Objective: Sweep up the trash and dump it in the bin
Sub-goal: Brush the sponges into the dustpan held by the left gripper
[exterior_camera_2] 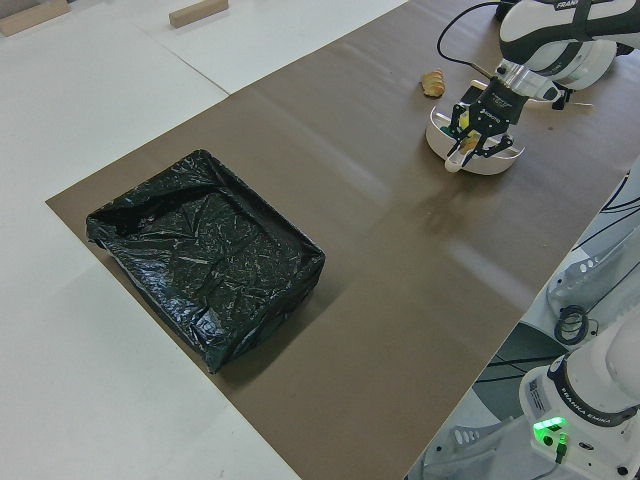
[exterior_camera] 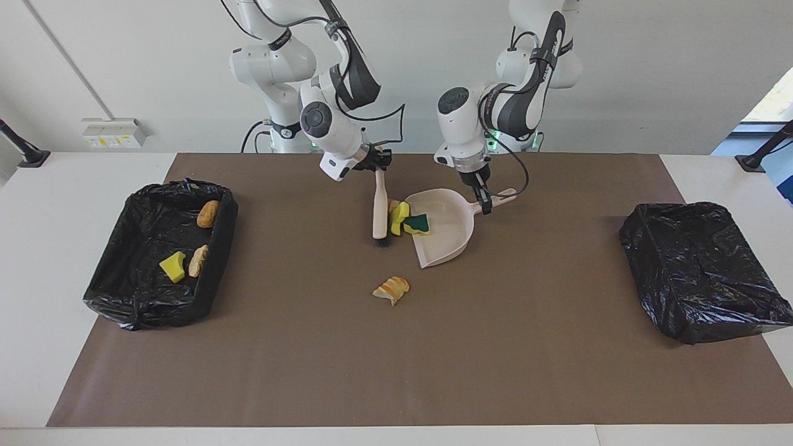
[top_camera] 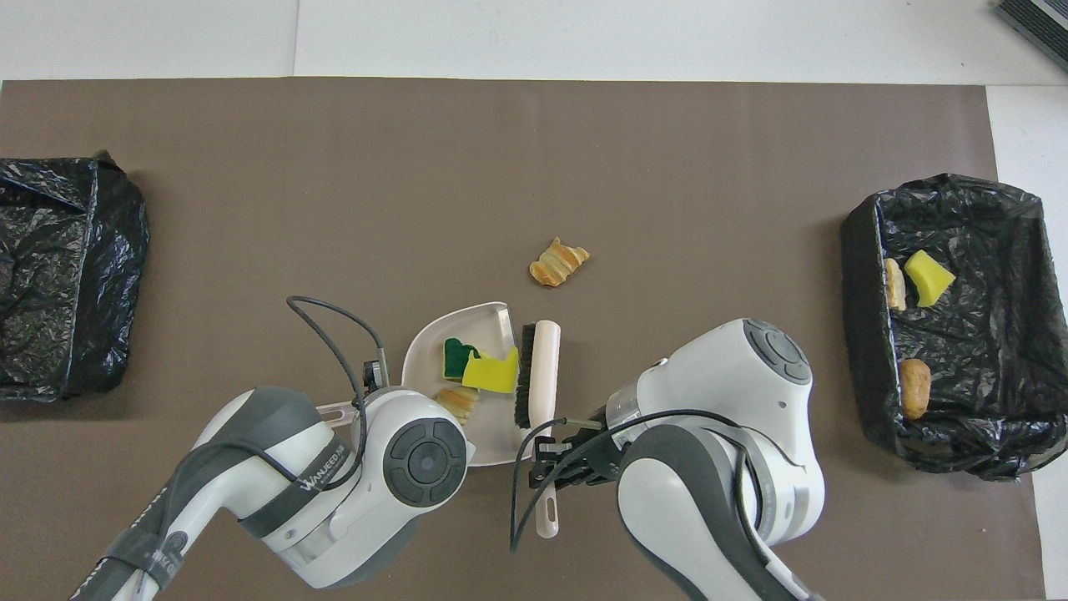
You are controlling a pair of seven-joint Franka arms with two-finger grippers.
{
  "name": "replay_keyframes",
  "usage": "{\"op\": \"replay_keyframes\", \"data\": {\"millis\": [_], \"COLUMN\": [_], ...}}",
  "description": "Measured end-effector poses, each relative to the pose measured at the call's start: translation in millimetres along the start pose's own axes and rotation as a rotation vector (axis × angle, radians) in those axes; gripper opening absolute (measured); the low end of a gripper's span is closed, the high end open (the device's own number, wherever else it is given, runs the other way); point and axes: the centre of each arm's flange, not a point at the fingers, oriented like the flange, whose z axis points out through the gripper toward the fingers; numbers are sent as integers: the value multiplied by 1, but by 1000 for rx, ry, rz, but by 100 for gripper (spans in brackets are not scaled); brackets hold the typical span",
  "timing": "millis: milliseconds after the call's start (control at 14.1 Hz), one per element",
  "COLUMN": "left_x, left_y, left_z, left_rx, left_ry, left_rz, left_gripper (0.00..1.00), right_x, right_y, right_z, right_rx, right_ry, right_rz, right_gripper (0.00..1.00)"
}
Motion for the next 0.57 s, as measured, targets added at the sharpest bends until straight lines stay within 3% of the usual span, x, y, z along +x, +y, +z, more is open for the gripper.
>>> {"op": "replay_keyframes", "data": {"millis": [213,355,568], "left_x": [-5,-8,-17], "left_y": [-3,-6,-20], "left_z": [4,6,13], "left_rx": [-26,-37,-71], "left_ry": [8,14,36], "left_rz": [-28,-43,-102], "left_gripper": [32,32,32], "right_x": [-4,-5,6], "right_y": [-6,-8,1], "right_z": [-21,-52,-84], "right_rx": [-87,-239,-497], "right_ry": [-34,-14,89], "right_rz": [-50,-101,-203], "right_gripper": [26,26,26]}}
